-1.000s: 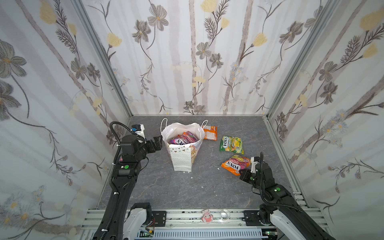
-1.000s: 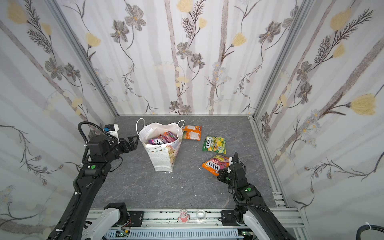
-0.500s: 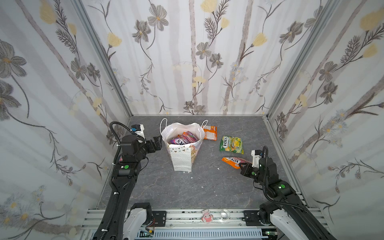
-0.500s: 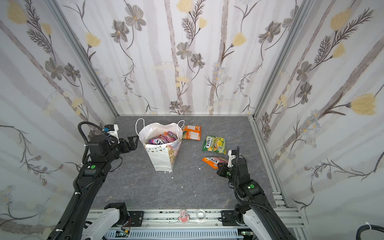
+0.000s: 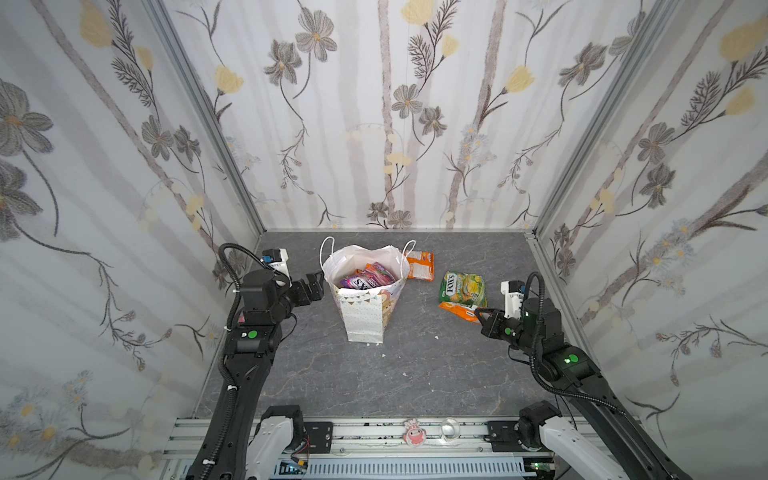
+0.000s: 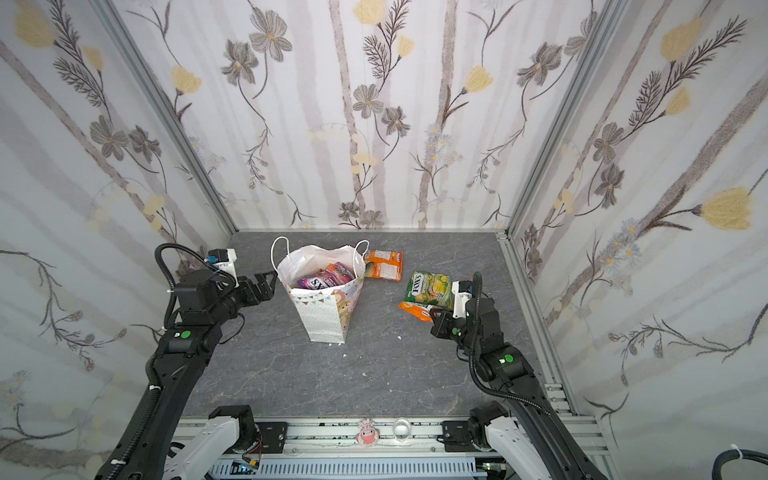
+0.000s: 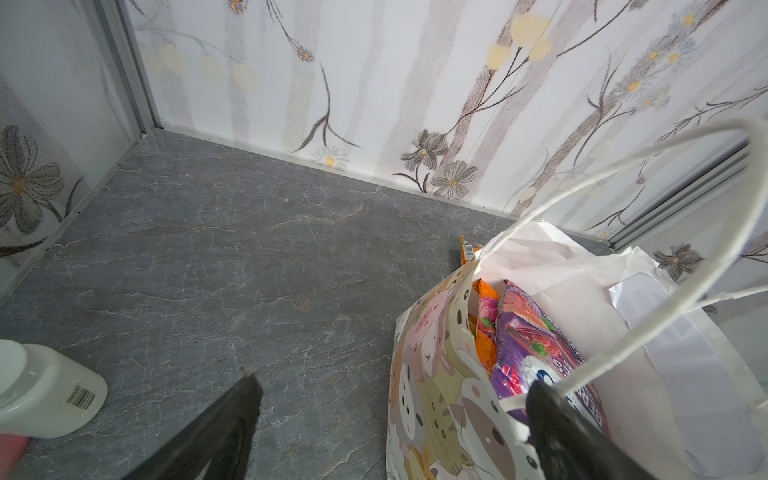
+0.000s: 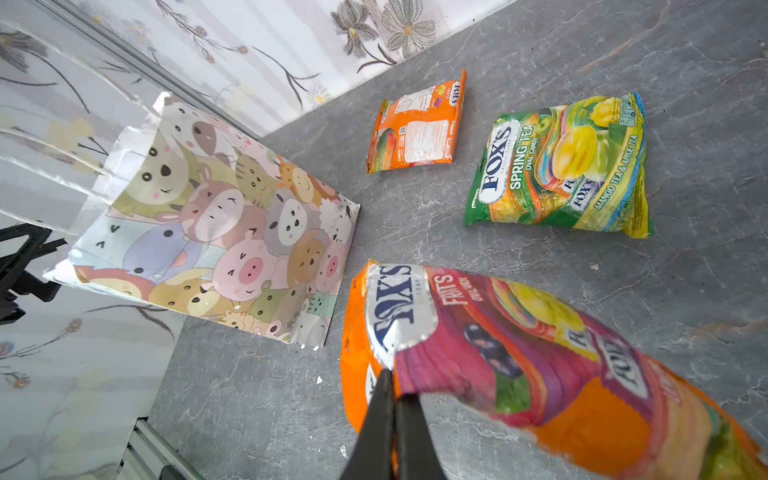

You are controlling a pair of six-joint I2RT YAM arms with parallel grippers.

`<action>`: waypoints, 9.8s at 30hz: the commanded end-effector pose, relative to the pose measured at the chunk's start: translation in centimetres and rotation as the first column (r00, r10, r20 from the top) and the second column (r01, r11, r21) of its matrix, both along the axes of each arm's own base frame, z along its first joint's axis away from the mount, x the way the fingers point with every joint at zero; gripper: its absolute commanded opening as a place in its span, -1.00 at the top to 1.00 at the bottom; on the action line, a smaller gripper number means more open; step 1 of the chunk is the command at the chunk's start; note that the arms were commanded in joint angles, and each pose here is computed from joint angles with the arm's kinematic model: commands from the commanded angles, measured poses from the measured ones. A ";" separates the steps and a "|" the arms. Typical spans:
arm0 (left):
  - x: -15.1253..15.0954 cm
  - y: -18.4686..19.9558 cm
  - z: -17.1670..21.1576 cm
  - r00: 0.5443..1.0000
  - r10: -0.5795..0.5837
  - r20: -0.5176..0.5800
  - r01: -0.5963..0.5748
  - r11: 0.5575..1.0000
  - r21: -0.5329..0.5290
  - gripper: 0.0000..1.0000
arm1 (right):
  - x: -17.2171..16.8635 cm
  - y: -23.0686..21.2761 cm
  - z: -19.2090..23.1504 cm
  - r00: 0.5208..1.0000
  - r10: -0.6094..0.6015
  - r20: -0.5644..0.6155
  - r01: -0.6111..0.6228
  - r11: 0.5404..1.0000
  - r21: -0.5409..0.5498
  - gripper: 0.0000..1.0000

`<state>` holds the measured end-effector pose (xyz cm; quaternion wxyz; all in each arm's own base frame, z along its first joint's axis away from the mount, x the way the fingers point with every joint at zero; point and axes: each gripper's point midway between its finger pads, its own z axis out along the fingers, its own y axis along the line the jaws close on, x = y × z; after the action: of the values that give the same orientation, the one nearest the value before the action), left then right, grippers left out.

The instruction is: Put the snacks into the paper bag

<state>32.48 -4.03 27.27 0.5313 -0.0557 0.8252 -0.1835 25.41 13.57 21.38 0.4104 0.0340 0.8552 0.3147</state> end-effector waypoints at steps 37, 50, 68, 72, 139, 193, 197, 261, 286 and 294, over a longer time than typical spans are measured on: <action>0.4 -3.0 6.7 0.967 -0.184 0.179 0.207 0.971 -0.118 -1.00 | -4.1 11.5 19.5 0.843 0.460 0.278 -0.487 0.873 0.034 1.00; 0.4 -3.5 5.5 0.964 -0.206 0.165 0.230 0.962 -0.145 -1.00 | -5.7 17.7 23.4 0.732 0.599 0.325 -0.640 0.768 0.029 1.00; 0.3 -4.0 5.2 0.959 -0.228 0.169 0.257 0.950 -0.179 -1.00 | -4.0 25.7 26.9 0.657 0.631 0.412 -0.688 0.726 -0.014 1.00; 0.3 -3.9 5.2 0.960 -0.225 0.168 0.254 0.951 -0.176 -0.97 | -2.0 26.8 25.9 0.683 0.621 0.384 -0.648 0.758 -0.074 1.00; 0.8 -2.5 4.8 0.973 -0.169 0.155 0.194 0.967 -0.167 -0.86 | 9.5 29.3 13.7 0.833 0.496 0.248 -0.295 0.775 -0.559 1.00; -2.5 -13.7 8.9 0.912 -0.373 -0.169 0.402 0.894 0.195 -0.93 | 4.1 17.7 13.2 0.952 0.128 0.279 -0.105 0.990 -0.097 -0.11; -3.0 -13.9 8.4 0.913 -0.361 -0.193 0.400 0.885 0.237 -0.91 | 4.9 17.7 12.3 0.956 0.104 0.275 -0.078 0.992 -0.103 -0.11; 3.9 -18.7 0.3 0.804 -0.255 -0.538 0.481 0.811 0.334 0.05 | 4.7 20.3 12.5 0.883 0.242 0.401 -0.258 0.966 -0.016 1.00; 2.8 -19.4 -7.3 0.717 -0.264 -0.645 0.533 0.804 0.264 0.28 | 4.6 20.1 13.2 0.869 0.258 0.422 -0.261 0.964 -0.052 1.00; 4.1 -18.1 2.9 0.876 -0.250 -0.412 0.397 0.859 0.323 -0.13 | 4.5 19.5 12.1 0.877 0.249 0.412 -0.246 0.967 -0.061 0.88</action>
<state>36.47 -23.27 27.29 0.2938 0.1826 0.9333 -0.0965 29.47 33.22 30.69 0.4988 -0.1568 0.7792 0.3456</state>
